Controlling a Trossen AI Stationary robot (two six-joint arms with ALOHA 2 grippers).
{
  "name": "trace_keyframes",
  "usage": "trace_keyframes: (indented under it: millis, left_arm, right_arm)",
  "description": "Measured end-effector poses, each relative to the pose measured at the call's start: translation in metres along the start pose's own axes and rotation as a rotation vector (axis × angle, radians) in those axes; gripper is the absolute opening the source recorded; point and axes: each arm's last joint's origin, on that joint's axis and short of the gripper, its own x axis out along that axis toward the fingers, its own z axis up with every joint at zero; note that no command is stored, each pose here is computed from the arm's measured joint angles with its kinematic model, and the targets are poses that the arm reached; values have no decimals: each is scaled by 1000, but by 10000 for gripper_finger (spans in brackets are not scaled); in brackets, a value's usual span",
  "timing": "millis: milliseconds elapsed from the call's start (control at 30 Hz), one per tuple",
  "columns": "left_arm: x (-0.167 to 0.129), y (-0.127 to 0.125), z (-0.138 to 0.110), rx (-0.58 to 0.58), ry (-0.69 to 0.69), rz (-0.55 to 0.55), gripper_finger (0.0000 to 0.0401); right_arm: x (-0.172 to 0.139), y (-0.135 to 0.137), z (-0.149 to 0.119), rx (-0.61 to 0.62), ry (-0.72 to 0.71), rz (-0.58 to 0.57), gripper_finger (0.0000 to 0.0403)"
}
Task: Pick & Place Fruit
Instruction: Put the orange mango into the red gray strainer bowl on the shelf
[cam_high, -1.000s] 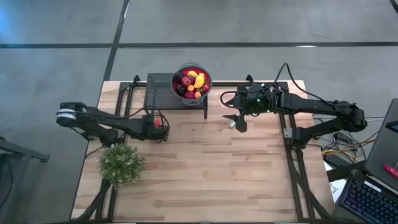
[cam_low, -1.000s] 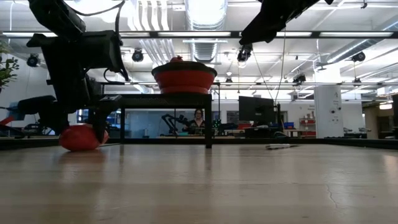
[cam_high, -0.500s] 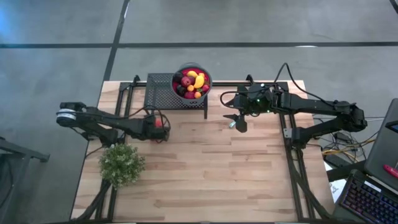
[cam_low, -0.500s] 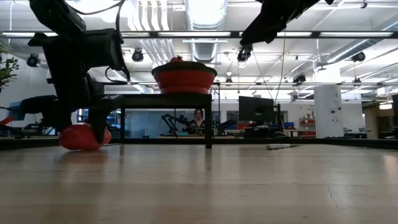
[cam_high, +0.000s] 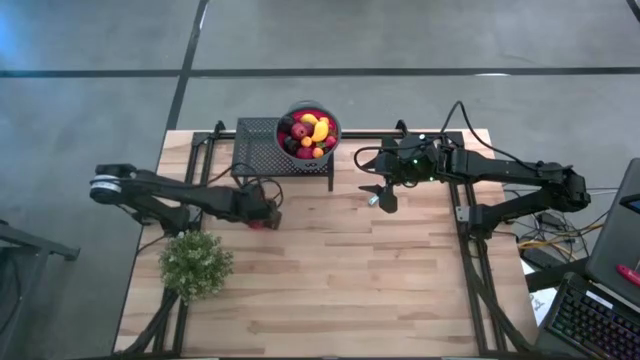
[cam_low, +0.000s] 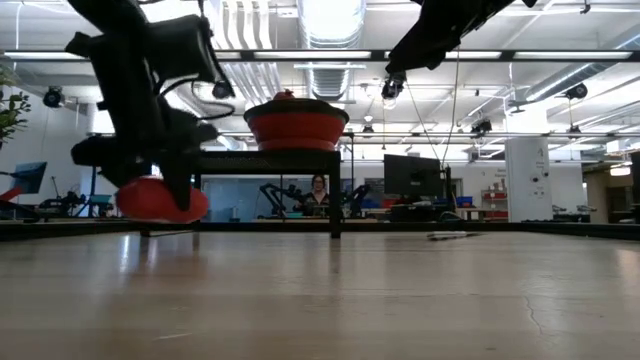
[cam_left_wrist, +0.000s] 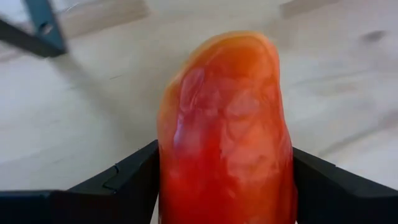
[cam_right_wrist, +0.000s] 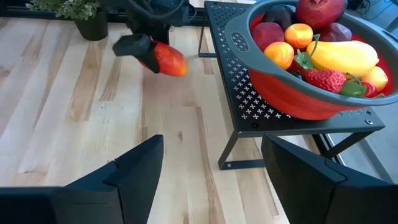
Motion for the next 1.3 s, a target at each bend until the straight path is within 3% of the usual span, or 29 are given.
trace_keyframes:
  millis: [167, 333, 533, 767, 1033, 1300]
  left_arm:
    - [-18, -10, 7, 70, -26, -93, 291]
    - [-40, -22, 16, 131, -115, -274, 291]
    - [-67, -38, 30, 236, -314, -532, 291]
    - [-89, -51, 42, 379, -547, -713, 291]
    - [-107, -60, 51, 548, -811, -789, 291]
    - [-130, -64, 60, 638, -1110, -827, 291]
  right_arm:
    - [0, 0, 0, 16, 0, 0, 276]
    - [0, 0, 1, 30, -6, 0, 277]
    - [0, 0, 1, 77, -8, 6, 257]
    - [0, 1, 4, 110, -47, 47, 237]
    - [-3, 6, 22, 81, -248, 248, 229]
    - [0, 3, 40, 56, -476, 238, 249]
